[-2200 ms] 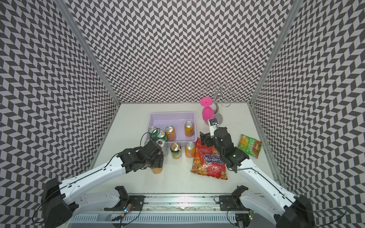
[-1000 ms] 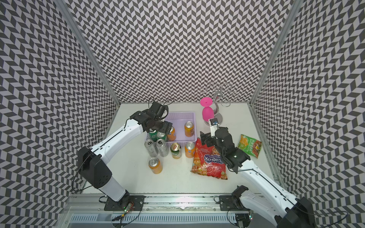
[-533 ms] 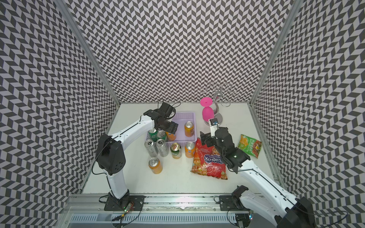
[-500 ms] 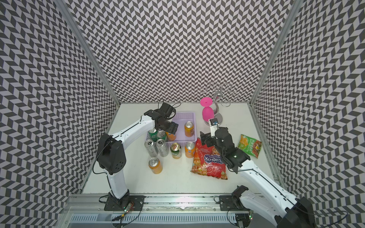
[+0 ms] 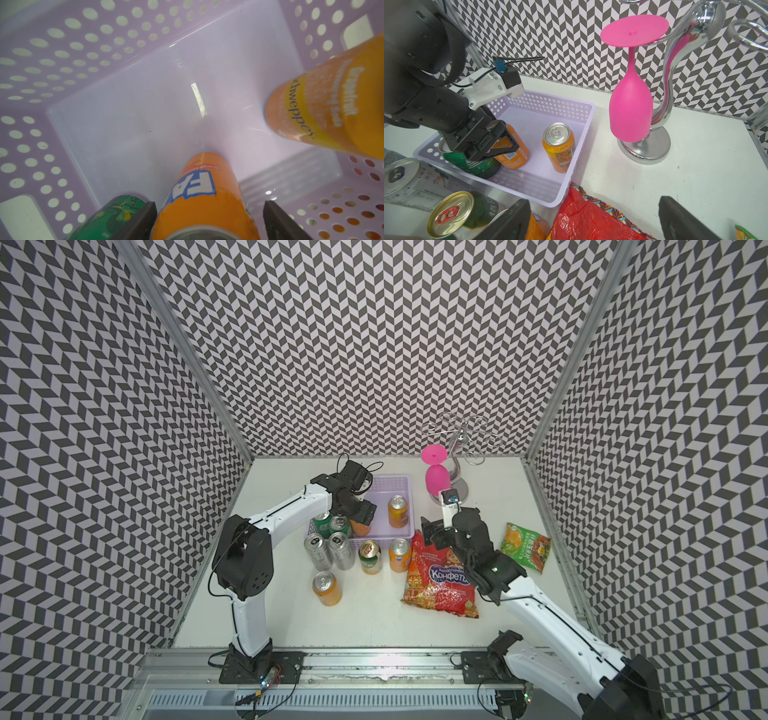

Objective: Take out the drinks from the basket
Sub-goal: Pick up the drink from the basket.

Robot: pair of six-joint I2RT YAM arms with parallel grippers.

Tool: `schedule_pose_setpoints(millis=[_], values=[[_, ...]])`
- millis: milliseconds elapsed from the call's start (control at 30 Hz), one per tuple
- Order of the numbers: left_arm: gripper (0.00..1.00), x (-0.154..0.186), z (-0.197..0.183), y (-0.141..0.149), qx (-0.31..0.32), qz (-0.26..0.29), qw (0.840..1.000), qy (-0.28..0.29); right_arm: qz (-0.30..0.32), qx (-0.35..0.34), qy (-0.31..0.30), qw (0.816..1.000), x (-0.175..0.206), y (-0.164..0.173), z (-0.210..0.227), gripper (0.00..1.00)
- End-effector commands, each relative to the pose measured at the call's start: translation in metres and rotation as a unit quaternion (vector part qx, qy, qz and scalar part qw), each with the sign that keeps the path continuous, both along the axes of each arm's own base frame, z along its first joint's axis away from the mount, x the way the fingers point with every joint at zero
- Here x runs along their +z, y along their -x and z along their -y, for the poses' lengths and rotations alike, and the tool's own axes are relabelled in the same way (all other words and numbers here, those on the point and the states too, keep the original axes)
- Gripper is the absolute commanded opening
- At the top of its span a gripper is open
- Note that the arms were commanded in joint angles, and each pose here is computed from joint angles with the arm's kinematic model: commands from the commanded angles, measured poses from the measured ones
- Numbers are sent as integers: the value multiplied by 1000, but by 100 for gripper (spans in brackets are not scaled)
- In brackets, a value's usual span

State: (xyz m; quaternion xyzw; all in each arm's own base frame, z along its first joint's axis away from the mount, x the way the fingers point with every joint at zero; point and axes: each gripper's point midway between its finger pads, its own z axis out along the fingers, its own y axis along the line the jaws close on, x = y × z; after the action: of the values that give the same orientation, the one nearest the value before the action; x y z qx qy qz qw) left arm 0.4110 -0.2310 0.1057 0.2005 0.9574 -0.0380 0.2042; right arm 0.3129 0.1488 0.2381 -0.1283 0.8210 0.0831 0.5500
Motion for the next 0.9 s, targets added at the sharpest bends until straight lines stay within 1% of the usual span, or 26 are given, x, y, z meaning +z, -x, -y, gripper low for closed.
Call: schedule_pose_setpoints(millis=[0,167,367,567,867], values=[[82,-11,-3,-3,2,-3,1000,-5,27,-3,-14,1000,13,-4,1,100],[75,-14,-5,-3,4,-7,1000,-14,28,-2,-15,999,14,-3,0,100],[69,-8,-6,-3,6,-3,1000,-14,28,-2,-15,1000,14,-3,0,100],[66,7,-5,-5,8,8,1000,-7,29,-2,-15,999,14,-3,1,100],[64,39,-2,-3,0,24,1000,8,29,-1,-15,999,14,-3,0,100]])
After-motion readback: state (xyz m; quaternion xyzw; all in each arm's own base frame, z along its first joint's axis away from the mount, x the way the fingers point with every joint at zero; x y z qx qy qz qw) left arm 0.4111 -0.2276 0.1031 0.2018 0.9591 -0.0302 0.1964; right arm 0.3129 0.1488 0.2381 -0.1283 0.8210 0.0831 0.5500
